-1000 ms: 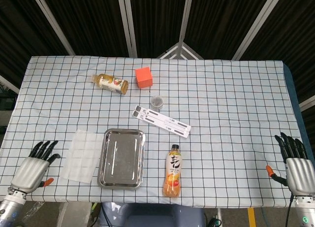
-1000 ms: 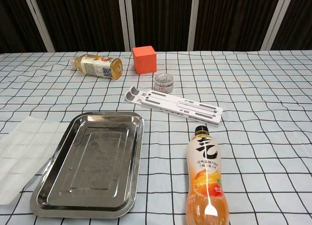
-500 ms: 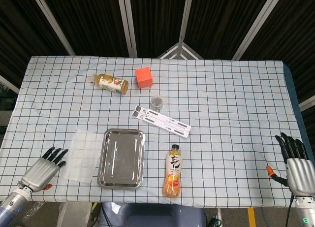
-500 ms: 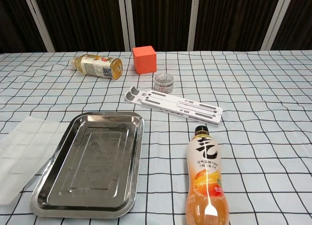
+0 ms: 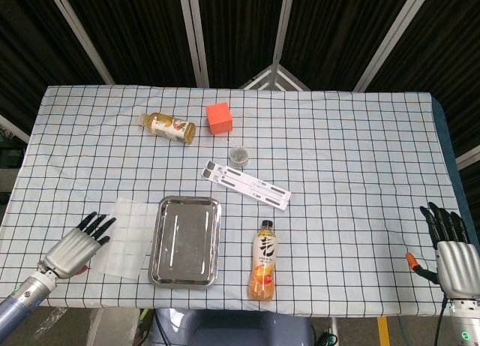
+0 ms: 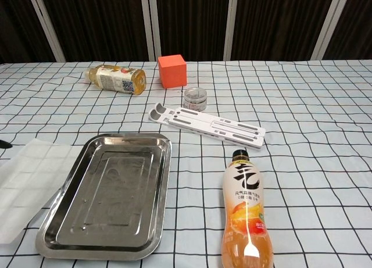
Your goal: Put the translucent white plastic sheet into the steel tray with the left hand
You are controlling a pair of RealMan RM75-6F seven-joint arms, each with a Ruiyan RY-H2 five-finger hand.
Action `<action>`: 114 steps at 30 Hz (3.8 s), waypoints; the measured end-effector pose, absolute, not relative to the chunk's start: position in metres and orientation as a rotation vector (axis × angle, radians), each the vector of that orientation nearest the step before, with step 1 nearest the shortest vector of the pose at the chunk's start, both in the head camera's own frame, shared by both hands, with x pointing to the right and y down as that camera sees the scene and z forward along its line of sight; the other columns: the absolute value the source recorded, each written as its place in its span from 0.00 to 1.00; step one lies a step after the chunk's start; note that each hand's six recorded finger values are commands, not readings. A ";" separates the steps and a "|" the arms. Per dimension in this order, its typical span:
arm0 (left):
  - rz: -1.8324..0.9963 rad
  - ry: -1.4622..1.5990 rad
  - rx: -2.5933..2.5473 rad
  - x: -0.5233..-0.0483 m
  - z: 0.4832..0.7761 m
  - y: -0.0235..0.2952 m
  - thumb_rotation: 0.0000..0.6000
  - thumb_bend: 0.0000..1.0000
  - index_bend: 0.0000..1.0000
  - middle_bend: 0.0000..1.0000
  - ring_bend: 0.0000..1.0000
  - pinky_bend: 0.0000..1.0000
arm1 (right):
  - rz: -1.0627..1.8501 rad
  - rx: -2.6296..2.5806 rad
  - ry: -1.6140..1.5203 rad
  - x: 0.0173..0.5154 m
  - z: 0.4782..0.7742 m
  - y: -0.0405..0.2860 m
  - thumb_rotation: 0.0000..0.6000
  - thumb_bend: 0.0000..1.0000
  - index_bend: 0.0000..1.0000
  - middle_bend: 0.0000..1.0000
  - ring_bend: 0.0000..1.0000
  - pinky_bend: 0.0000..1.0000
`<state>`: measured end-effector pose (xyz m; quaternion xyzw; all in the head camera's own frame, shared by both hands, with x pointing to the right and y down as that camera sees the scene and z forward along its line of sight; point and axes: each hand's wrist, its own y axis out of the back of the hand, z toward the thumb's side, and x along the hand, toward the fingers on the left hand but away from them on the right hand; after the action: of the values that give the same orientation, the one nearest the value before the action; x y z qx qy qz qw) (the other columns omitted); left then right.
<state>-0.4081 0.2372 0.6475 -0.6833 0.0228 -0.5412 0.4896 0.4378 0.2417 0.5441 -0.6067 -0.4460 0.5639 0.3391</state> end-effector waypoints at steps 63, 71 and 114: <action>-1.193 -0.051 -1.629 -0.404 0.645 0.252 1.00 0.06 0.21 0.00 0.00 0.00 | 1.477 -1.582 -1.182 0.438 0.544 0.242 1.00 0.33 0.00 0.00 0.00 0.00; -1.183 -0.066 -1.620 -0.395 0.653 0.246 1.00 0.06 0.23 0.00 0.00 0.00 | 1.476 -1.586 -1.185 0.438 0.544 0.241 1.00 0.32 0.00 0.00 0.00 0.00; -1.065 0.228 -1.656 -0.356 0.627 0.199 1.00 0.50 0.61 0.02 0.00 0.00 | 1.478 -1.602 -1.192 0.438 0.544 0.242 1.00 0.33 0.00 0.00 0.00 0.00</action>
<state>-0.3556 0.1993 0.6269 -0.6989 0.0963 -0.4495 0.5480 0.4383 0.2417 0.5442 -0.6103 -0.4542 0.5631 0.3227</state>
